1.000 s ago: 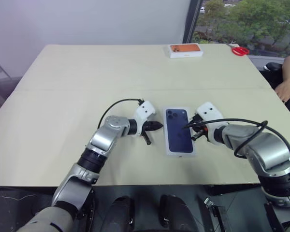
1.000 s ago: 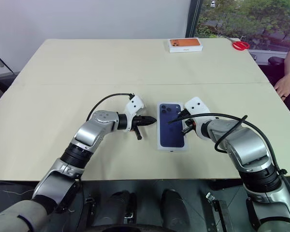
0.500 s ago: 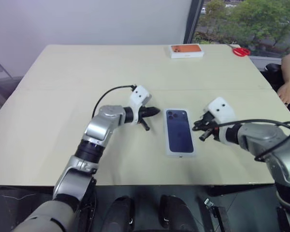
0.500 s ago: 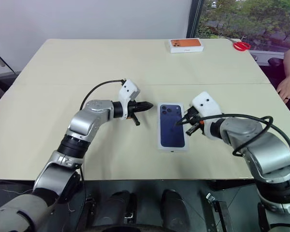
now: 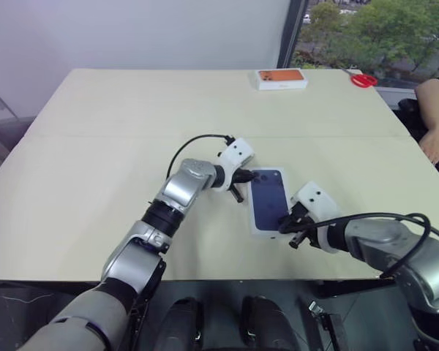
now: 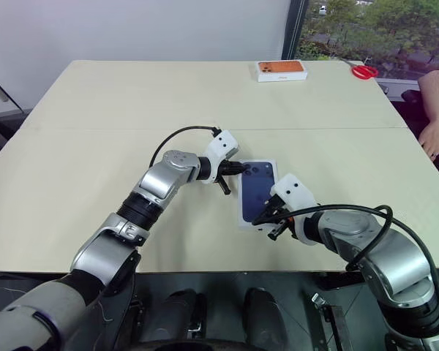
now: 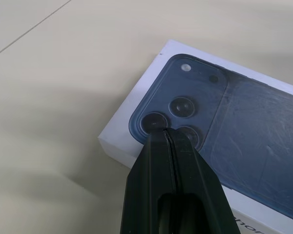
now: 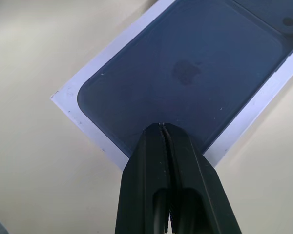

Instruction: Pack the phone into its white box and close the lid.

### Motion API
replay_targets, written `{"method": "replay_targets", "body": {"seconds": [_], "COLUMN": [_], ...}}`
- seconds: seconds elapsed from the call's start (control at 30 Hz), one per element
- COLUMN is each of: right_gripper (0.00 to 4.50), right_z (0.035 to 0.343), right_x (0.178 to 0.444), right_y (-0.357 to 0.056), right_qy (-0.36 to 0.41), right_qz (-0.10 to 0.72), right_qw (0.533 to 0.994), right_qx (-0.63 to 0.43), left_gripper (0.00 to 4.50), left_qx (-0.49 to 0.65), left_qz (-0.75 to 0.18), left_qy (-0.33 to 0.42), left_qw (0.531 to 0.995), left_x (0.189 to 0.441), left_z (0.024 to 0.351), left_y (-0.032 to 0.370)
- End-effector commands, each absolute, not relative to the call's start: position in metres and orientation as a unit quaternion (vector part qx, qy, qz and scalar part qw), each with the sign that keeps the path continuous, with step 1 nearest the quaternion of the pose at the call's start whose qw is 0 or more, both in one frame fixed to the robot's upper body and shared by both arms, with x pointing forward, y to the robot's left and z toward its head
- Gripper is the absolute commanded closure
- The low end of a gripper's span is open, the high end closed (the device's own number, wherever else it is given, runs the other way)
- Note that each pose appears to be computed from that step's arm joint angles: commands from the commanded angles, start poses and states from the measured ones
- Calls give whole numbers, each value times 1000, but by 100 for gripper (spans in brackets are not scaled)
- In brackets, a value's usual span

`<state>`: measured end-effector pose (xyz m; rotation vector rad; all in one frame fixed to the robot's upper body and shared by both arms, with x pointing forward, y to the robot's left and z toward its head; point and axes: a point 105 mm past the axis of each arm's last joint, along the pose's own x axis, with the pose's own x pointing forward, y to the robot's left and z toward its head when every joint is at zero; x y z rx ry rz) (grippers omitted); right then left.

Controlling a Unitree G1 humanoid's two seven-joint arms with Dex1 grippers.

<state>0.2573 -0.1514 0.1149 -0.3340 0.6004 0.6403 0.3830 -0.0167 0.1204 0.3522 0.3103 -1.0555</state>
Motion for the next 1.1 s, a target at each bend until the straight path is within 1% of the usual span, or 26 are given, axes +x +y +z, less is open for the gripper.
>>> {"method": "replay_targets", "body": {"seconds": [0.03, 0.1, 0.13, 0.23, 0.33, 0.4, 0.43, 0.47, 0.5, 0.57, 0.63, 0.7, 0.73, 0.8, 0.87, 0.97, 1.1], "right_gripper": [442, 442, 442, 442, 442, 442, 442, 442, 442, 442, 442, 442, 442, 442, 442, 442, 442], "right_z": [103, 103, 106, 121, 151, 160, 167, 171, 174, 175, 175, 174, 174, 172, 170, 167, 162], "right_x": [254, 254, 257, 270, 292, 300, 305, 308, 310, 314, 311, 308, 307, 305, 303, 302, 301], "right_y": [-154, -154, -154, -157, -170, -177, -186, -192, -197, -203, -208, -216, -221, -226, -226, -224, -216], "right_qy": [317, 316, 307, 263, 172, 142, 124, 113, 103, 92, 79, 76, 75, 75, 76, 76, 80], "right_qz": [295, 295, 292, 267, 207, 183, 171, 165, 162, 167, 191, 205, 211, 223, 237, 250, 262], "right_qw": [887, 888, 892, 912, 946, 956, 962, 966, 969, 974, 971, 970, 969, 967, 964, 961, 957], "right_qx": [-158, -157, -158, -166, -180, -180, -172, -166, -155, -125, -116, -109, -103, -95, -93, -90, -98], "left_gripper": [450, 450, 450, 450, 450, 450, 450, 450, 450, 450, 450, 450, 450, 450, 450, 450, 450], "left_qx": [182, 181, 177, 143, 115, 101, 80, 67, 75, 98, 108, 120, 128, 125, 119, 117, 99], "left_qz": [-490, -489, -486, -471, -432, -416, -392, -376, -354, -304, -274, -260, -257, -248, -239, -227, -208], "left_qy": [191, 192, 180, 132, 67, 48, 32, 20, 17, 24, 40, 54, 58, 40, 53, 66, 70], "left_qw": [831, 831, 837, 861, 892, 902, 916, 924, 932, 947, 955, 957, 956, 960, 962, 965, 971], "left_x": [379, 379, 381, 389, 400, 402, 402, 402, 400, 395, 378, 361, 352, 338, 328, 319, 317], "left_z": [95, 94, 98, 121, 153, 164, 174, 180, 182, 178, 169, 159, 154, 152, 145, 138, 136], "left_y": [-8, -6, -4, 7, 38, 55, 82, 101, 121, 166, 207, 231, 240, 252, 262, 272, 280]}}
